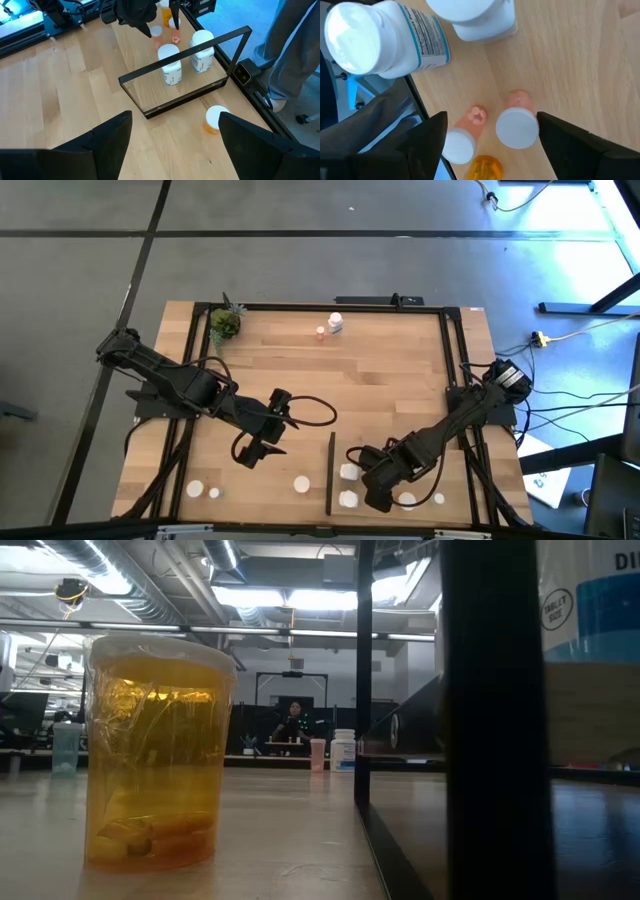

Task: Pick and place medicine bottles onto shelf by color
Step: Put the top right pink pill bottle on the shelf, then put the bottom center orange pill bottle on the shelf

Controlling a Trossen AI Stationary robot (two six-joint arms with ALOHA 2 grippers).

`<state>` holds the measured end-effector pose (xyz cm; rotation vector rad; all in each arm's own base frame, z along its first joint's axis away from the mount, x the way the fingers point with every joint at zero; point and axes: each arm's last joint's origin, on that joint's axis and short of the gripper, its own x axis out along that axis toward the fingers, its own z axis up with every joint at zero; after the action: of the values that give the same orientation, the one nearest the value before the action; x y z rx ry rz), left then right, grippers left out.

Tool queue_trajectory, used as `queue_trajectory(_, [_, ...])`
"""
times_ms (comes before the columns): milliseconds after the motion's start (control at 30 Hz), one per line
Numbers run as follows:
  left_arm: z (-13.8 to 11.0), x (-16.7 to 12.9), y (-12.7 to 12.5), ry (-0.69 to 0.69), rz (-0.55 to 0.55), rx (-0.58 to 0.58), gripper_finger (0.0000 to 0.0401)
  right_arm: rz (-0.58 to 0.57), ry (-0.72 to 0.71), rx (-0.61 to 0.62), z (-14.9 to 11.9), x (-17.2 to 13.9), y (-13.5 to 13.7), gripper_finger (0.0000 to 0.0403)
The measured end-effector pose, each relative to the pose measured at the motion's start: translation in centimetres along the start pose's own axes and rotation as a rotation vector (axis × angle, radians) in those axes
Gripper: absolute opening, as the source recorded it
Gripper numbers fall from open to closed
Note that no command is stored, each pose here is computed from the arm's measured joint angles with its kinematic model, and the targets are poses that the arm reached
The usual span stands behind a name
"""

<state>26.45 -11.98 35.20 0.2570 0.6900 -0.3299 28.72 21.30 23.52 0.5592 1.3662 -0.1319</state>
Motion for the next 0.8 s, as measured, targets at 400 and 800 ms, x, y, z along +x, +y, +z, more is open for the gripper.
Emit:
queue_trajectory(400, [0.0,0.0,0.0,0.0,0.0,0.0,0.0292,-0.011,-0.016,-0.003,0.0,0.0,0.0,0.0306])
queue_trajectory(800, [0.0,0.0,0.0,0.0,0.0,0.0,0.0292,-0.049,-0.059,-0.024,0.7,-1.2,-0.2,0.0306])
